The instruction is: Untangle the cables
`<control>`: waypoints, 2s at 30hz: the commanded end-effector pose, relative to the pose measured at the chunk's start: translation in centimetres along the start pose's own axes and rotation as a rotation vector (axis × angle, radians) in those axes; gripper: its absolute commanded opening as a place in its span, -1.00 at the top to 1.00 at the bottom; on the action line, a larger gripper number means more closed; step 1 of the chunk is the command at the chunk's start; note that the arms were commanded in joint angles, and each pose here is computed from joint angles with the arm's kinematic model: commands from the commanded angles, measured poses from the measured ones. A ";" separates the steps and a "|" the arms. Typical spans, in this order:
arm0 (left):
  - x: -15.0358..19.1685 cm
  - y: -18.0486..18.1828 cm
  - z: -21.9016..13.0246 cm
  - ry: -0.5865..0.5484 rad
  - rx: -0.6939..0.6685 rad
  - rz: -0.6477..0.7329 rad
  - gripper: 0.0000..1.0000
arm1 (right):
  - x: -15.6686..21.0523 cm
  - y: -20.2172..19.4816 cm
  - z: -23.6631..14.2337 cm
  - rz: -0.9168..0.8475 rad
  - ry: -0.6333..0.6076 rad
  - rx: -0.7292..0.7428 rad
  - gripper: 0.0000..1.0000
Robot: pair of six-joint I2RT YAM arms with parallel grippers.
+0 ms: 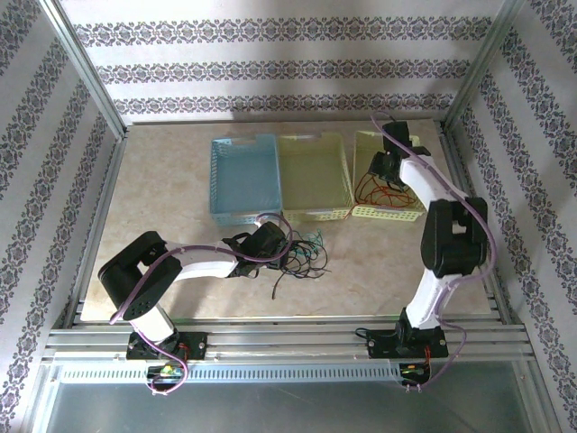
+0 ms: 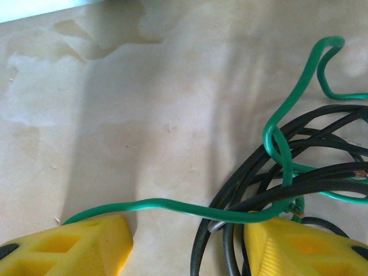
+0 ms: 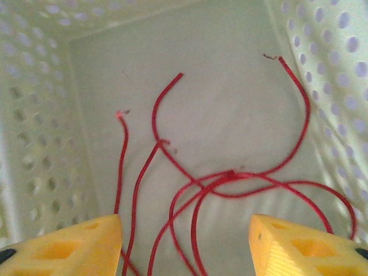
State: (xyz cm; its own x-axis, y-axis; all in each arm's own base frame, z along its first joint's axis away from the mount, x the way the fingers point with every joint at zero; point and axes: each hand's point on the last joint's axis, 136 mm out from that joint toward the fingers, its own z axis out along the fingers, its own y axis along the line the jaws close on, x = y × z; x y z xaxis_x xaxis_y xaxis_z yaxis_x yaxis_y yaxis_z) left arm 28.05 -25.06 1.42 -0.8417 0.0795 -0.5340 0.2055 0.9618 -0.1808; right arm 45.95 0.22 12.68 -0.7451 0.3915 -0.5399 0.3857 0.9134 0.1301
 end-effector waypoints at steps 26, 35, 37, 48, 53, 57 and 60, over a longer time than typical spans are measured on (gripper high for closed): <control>5.9 6.9 1.7 0.171 -0.241 0.052 -0.19 | 7.9 0.0 2.1 -0.120 0.269 -0.002 -0.07; 5.7 6.8 2.0 0.185 -0.249 0.060 -0.19 | 2.4 1.7 4.9 -0.057 0.151 0.023 0.94; 5.5 6.6 2.1 0.183 -0.246 0.059 -0.19 | 0.6 2.3 4.9 -0.036 0.094 0.013 1.00; 4.1 5.4 1.4 0.138 -0.192 0.057 -0.20 | -5.1 2.7 1.0 0.037 -0.142 -0.006 0.20; 3.4 4.8 0.4 0.095 -0.142 0.052 -0.20 | -3.8 1.2 -3.7 0.066 -0.223 -0.027 -0.11; 2.6 4.1 -0.6 0.052 -0.090 0.046 -0.21 | -0.6 1.5 -8.1 0.009 -0.248 -0.090 -0.11; 2.1 3.7 -1.2 0.019 -0.052 0.040 -0.21 | 4.2 4.6 -10.5 -0.121 -0.193 -0.247 -0.09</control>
State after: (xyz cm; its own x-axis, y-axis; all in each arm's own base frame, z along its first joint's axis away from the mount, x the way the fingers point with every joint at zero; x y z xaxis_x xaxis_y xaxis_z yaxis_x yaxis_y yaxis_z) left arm 27.31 -24.25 2.17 -0.8232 0.0960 -0.5596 0.2477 0.9476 -0.2019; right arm 41.27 3.41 20.67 -0.5867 0.3597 -0.7255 0.2903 0.9298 0.2262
